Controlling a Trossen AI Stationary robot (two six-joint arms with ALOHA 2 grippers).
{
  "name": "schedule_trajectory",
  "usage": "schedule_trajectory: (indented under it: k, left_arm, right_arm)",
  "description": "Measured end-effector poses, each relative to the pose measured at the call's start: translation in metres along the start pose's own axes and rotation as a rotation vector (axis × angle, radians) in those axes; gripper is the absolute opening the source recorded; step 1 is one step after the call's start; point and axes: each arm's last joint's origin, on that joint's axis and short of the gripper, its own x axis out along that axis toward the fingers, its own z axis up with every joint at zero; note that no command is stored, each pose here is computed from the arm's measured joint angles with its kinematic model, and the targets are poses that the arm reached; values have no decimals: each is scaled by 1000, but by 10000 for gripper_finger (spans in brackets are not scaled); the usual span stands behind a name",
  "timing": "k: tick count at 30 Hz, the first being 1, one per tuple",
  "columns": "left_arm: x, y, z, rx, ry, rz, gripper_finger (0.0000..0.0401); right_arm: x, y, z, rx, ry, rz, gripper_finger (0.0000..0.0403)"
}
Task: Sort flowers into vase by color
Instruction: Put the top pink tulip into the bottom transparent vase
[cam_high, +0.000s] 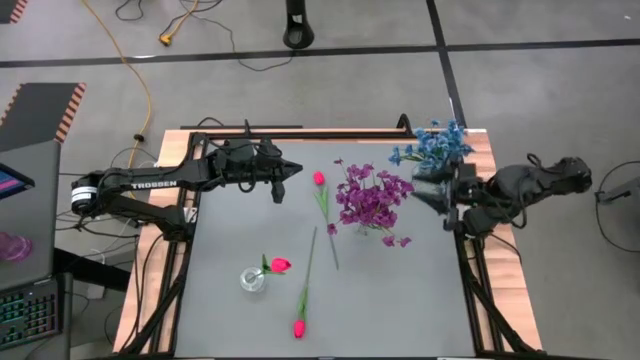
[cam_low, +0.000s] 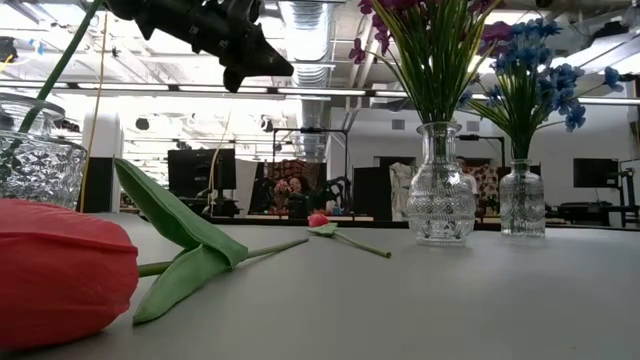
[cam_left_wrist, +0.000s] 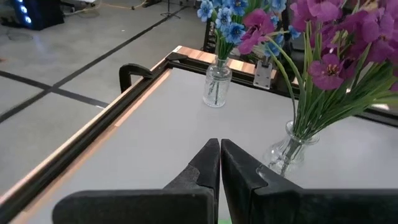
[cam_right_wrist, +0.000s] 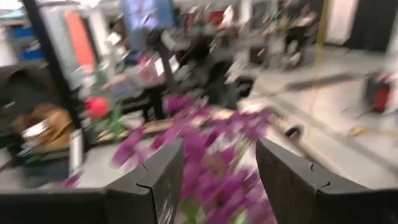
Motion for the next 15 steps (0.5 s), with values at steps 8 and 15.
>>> schedule_trajectory:
  k: [8,15]
  left_arm:
    - [2,0,-1,-71,2,1,38]
    - [10,0,-7,-109,39,-3,58]
  right_arm:
    - [19,23,-36,-19,216,95,227]
    - [38,44,-57,-85,310,124,186]
